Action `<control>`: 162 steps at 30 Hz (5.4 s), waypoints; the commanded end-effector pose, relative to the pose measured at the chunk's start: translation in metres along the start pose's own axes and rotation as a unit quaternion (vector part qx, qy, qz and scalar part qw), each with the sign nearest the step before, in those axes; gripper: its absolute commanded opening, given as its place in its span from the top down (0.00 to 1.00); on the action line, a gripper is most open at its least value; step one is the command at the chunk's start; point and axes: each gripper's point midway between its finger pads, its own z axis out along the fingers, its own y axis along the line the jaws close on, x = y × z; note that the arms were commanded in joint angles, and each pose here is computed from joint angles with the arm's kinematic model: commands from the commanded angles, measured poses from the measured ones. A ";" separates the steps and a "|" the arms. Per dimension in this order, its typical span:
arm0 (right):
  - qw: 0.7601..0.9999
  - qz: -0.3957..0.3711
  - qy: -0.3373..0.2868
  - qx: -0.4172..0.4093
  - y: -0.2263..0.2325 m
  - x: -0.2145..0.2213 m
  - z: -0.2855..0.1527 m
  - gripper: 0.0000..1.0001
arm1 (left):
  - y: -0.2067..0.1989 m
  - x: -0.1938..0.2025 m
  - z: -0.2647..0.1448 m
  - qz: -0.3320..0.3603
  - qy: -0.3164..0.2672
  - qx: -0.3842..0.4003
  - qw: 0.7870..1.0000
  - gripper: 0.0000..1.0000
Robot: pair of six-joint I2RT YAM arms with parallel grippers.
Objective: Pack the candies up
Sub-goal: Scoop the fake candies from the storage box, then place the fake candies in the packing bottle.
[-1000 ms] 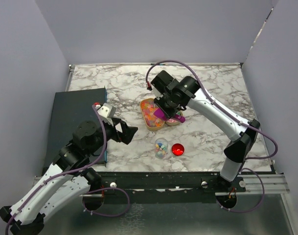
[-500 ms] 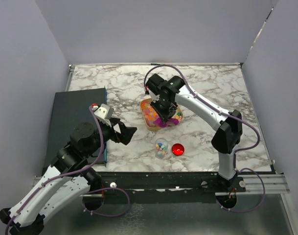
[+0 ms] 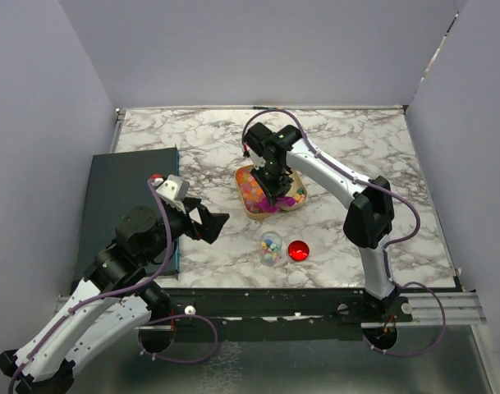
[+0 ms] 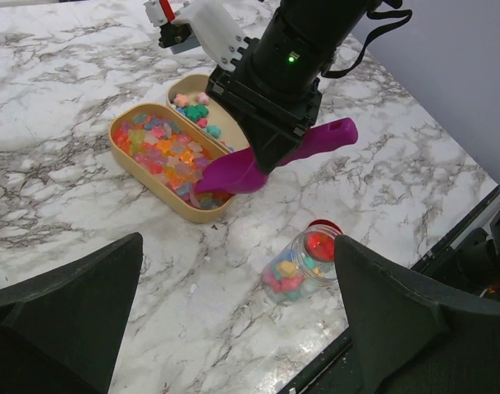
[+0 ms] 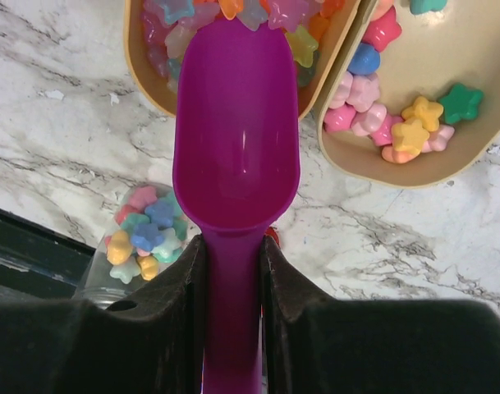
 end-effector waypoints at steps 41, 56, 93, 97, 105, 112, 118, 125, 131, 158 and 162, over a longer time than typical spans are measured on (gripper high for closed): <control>0.995 0.052 -0.082 0.017 -0.015 -0.017 0.087 0.99 | 0.008 0.009 0.005 0.005 0.014 -0.021 1.000 0.01; 0.983 0.063 -0.169 0.025 -0.024 -0.022 0.084 0.99 | 0.009 0.014 0.010 0.006 0.024 -0.022 0.999 0.01; 0.952 -0.012 -0.306 0.017 -0.028 0.010 0.000 0.99 | 0.015 0.018 0.016 0.006 0.032 -0.040 0.999 0.01; 0.952 -0.048 -0.301 0.011 -0.026 0.026 -0.020 0.99 | 0.014 0.017 0.014 0.005 0.029 -0.037 0.999 0.01; 0.946 -0.129 -0.298 0.001 -0.021 0.064 -0.069 0.99 | 0.011 0.014 0.011 0.006 0.024 -0.028 0.999 0.01; 0.942 -0.200 -0.268 -0.026 -0.012 0.103 -0.098 0.99 | 0.008 0.008 0.006 0.005 0.011 -0.019 1.000 0.01; 0.943 -0.237 -0.225 -0.061 -0.001 0.131 -0.101 0.99 | 0.005 0.005 0.003 0.005 0.005 -0.011 1.000 0.01; 0.933 -0.297 -0.181 -0.091 0.012 0.157 -0.098 0.99 | 0.001 0.003 0.000 0.006 -0.001 -0.001 1.000 0.01; 0.928 -0.332 -0.141 -0.091 0.018 0.167 -0.094 0.99 | -0.001 0.002 -0.001 0.008 -0.002 0.004 1.000 0.01; 0.918 -0.388 -0.032 0.077 0.008 0.161 -0.104 1.00 | -0.004 -0.001 -0.005 0.008 -0.010 0.013 1.000 0.01; 0.912 -0.397 -0.028 0.094 0.010 0.158 -0.107 1.00 | -0.004 -0.002 -0.006 0.009 -0.012 0.015 1.000 0.01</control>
